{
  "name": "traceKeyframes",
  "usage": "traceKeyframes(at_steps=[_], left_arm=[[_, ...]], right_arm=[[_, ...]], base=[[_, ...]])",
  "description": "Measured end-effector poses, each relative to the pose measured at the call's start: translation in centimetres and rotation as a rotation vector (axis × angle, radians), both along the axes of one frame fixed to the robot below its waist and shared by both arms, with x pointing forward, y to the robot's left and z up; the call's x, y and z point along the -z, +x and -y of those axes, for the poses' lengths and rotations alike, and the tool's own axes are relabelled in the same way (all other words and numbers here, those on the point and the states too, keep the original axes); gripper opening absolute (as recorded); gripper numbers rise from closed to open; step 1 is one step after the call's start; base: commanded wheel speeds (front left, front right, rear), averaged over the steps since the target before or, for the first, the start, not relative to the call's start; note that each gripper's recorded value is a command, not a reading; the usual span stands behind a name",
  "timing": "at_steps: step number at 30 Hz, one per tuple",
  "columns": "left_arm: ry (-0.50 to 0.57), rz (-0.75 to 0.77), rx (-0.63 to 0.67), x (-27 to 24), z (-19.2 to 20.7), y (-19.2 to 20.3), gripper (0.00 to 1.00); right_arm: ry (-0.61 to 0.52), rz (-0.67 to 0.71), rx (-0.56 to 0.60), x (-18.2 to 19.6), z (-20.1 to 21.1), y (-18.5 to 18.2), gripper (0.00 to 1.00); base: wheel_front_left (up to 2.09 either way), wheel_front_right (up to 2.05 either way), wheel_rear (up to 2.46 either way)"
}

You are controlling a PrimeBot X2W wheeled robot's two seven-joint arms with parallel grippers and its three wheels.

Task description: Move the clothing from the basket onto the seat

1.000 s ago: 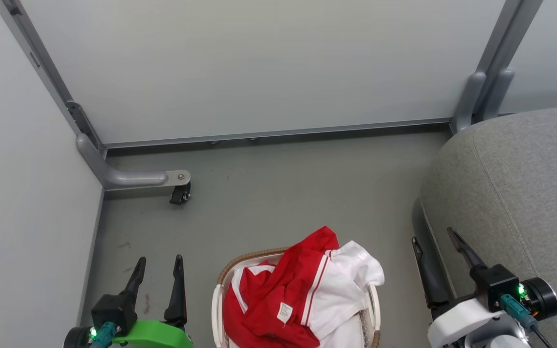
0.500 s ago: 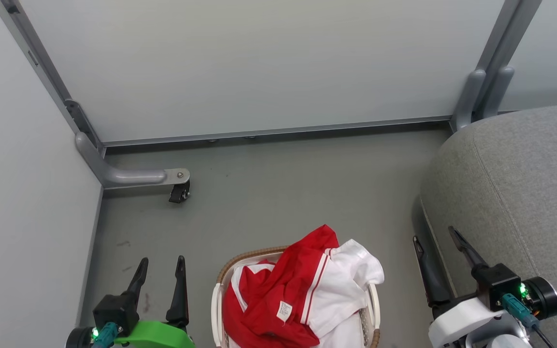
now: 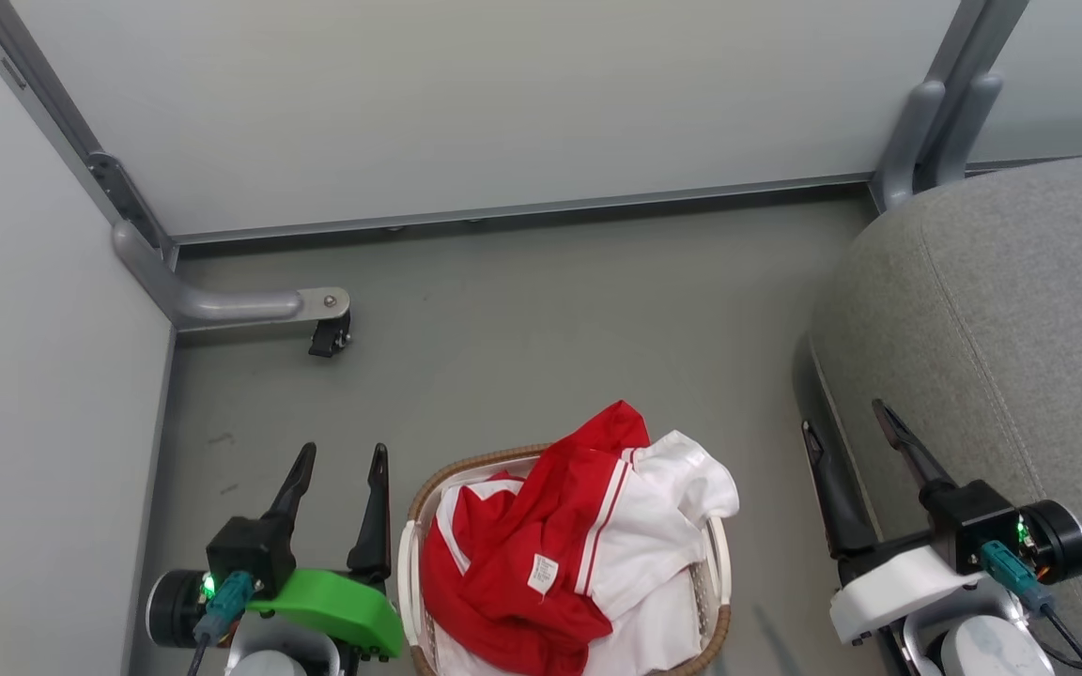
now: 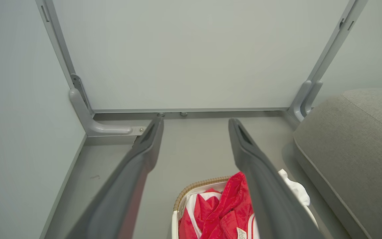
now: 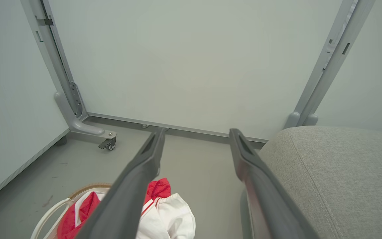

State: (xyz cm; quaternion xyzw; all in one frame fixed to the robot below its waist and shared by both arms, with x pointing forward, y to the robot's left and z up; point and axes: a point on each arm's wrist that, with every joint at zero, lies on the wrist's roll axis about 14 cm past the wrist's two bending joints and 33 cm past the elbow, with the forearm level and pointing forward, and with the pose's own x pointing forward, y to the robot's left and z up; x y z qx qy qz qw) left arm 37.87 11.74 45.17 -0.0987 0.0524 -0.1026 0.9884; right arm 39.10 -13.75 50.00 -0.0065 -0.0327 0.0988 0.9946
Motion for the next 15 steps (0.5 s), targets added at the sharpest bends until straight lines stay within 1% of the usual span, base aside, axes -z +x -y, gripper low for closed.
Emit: traceKeyframes(at_steps=[6,9,12,15], left_arm=[[0.012,-0.029,0.082,1.2,2.4,2.6,1.00],[0.031,-0.070,0.131,2.9,3.7,3.9,1.00],[0.058,-0.127,0.193,5.3,5.3,4.9,1.00],[0.075,-0.222,0.238,8.7,6.4,5.4,1.00]], right_arm=[[-0.007,-0.002,0.007,0.4,0.3,2.0,1.00],[-0.004,-0.006,0.018,0.7,0.7,3.2,1.00],[-0.004,-0.026,0.031,1.7,1.2,4.3,1.00],[0.001,-0.054,0.043,3.1,1.6,5.5,1.00]], base=[[0.00,0.00,0.00],[0.00,0.00,0.00],[0.00,0.00,0.00],[0.00,0.00,0.00]])
